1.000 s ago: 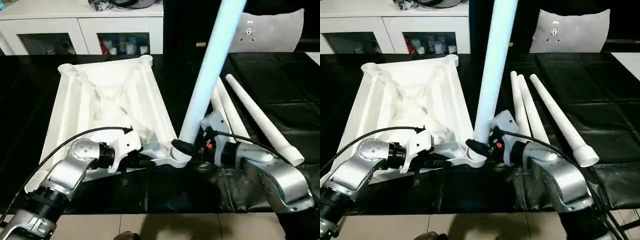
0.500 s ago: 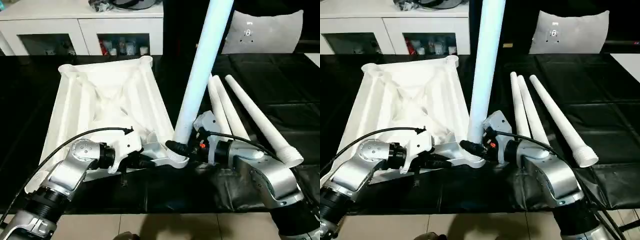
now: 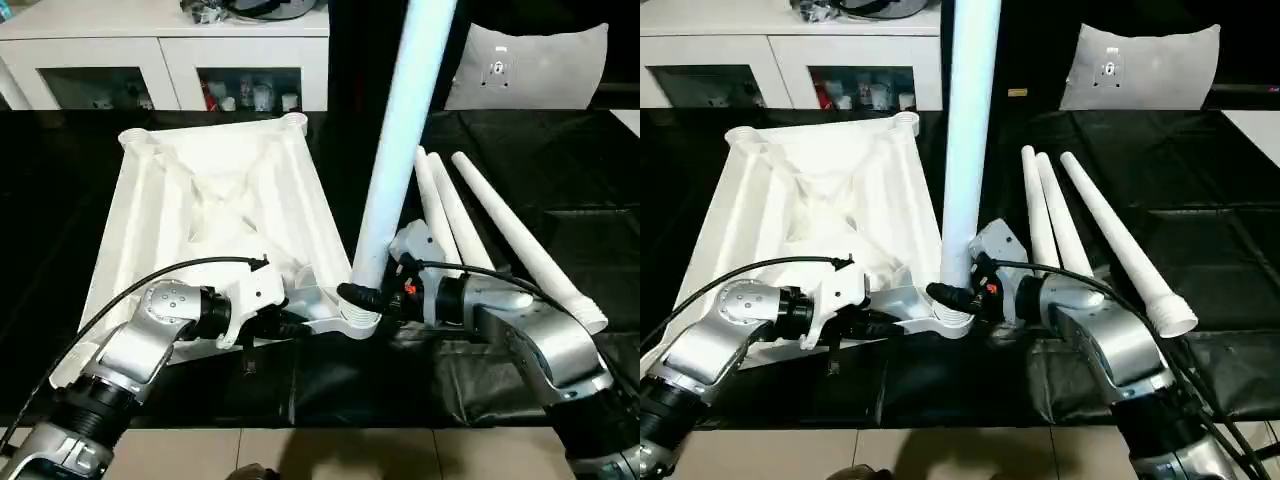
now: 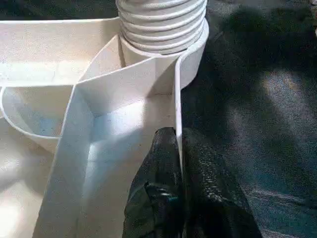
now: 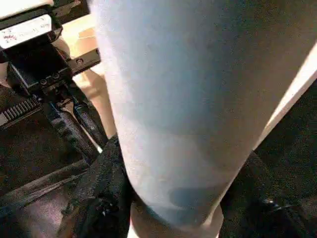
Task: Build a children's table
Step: Insert table leg to table base
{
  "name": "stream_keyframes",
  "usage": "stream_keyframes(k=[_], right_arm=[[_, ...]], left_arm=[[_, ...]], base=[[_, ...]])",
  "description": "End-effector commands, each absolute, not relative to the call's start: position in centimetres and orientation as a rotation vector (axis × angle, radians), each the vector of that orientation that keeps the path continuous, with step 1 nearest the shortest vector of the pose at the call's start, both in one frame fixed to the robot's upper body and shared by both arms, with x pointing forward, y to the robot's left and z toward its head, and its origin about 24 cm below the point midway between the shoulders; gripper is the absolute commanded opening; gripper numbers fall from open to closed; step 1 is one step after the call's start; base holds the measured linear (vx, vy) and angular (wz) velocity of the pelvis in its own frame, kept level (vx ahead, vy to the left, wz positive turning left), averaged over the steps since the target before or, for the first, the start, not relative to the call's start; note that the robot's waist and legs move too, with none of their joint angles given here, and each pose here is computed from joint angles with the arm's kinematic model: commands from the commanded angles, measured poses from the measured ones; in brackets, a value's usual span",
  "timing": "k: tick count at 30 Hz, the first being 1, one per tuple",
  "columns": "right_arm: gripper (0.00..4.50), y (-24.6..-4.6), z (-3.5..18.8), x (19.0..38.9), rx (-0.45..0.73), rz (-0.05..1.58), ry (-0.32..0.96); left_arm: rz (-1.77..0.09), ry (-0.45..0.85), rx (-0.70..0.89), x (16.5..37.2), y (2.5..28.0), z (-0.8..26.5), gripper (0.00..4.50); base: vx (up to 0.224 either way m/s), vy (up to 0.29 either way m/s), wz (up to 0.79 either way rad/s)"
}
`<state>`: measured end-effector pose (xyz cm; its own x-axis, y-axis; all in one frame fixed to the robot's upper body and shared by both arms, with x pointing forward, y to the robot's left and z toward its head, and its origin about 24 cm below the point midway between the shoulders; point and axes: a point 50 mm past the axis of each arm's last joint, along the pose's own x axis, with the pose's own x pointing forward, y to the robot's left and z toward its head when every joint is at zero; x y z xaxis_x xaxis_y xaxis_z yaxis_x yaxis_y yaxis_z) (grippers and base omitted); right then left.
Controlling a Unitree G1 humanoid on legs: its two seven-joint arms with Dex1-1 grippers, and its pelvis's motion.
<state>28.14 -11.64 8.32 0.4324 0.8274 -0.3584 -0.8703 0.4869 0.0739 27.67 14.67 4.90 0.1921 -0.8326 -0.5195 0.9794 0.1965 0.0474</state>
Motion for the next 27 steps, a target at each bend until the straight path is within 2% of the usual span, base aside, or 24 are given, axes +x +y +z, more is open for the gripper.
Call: stream_keyframes(k=[1, 3, 8, 9, 15, 18, 19, 21, 22, 27], right_arm=[[1.93, -11.9, 5.8, 27.7, -0.13, 1.043, 0.514], [1.93, -11.8, 5.6, 27.8, -0.113, 1.042, 0.527], [1.93, -12.2, 4.7, 27.8, 0.038, 0.976, 0.544], [1.93, -12.2, 4.7, 27.8, 0.038, 0.976, 0.544], [1.93, -13.1, 2.6, 26.2, 0.199, 0.904, 0.532], [1.93, -13.2, 2.1, 25.7, 0.207, 0.892, 0.517], [1.93, -13.2, 1.8, 25.1, 0.157, 0.894, 0.493], [1.93, -13.1, 1.7, 24.9, 0.138, 0.899, 0.485], [1.93, -13.3, 1.6, 24.8, 0.081, 0.877, 0.473], [1.93, -13.5, 1.6, 24.9, 0.019, 0.858, 0.461]], left_arm=[[-1.386, 0.445, 0.419, 27.0, 14.3, 4.6, 0.0], [-1.389, 0.442, 0.419, 27.0, 14.2, 4.6, 0.0], [-1.387, 0.437, 0.417, 27.1, 14.2, 4.8, 0.0], [-1.387, 0.437, 0.417, 27.1, 14.2, 4.8, 0.0], [-1.372, 0.438, 0.41, 27.2, 14.6, 4.9, 0.0], [-1.369, 0.439, 0.41, 27.3, 14.6, 4.9, 0.0], [-1.364, 0.436, 0.41, 27.5, 14.6, 5.0, 0.0], [-1.362, 0.434, 0.409, 27.5, 14.6, 5.0, 0.0], [-1.362, 0.436, 0.409, 27.6, 14.6, 5.0, 0.0], [-1.365, 0.439, 0.411, 27.6, 14.7, 5.1, 0.0]], base=[[0.0, 0.0, 0.0], [0.0, 0.0, 0.0], [0.0, 0.0, 0.0], [0.0, 0.0, 0.0], [0.0, 0.0, 0.0], [0.0, 0.0, 0.0], [0.0, 0.0, 0.0], [0.0, 0.0, 0.0], [0.0, 0.0, 0.0], [0.0, 0.0, 0.0]])
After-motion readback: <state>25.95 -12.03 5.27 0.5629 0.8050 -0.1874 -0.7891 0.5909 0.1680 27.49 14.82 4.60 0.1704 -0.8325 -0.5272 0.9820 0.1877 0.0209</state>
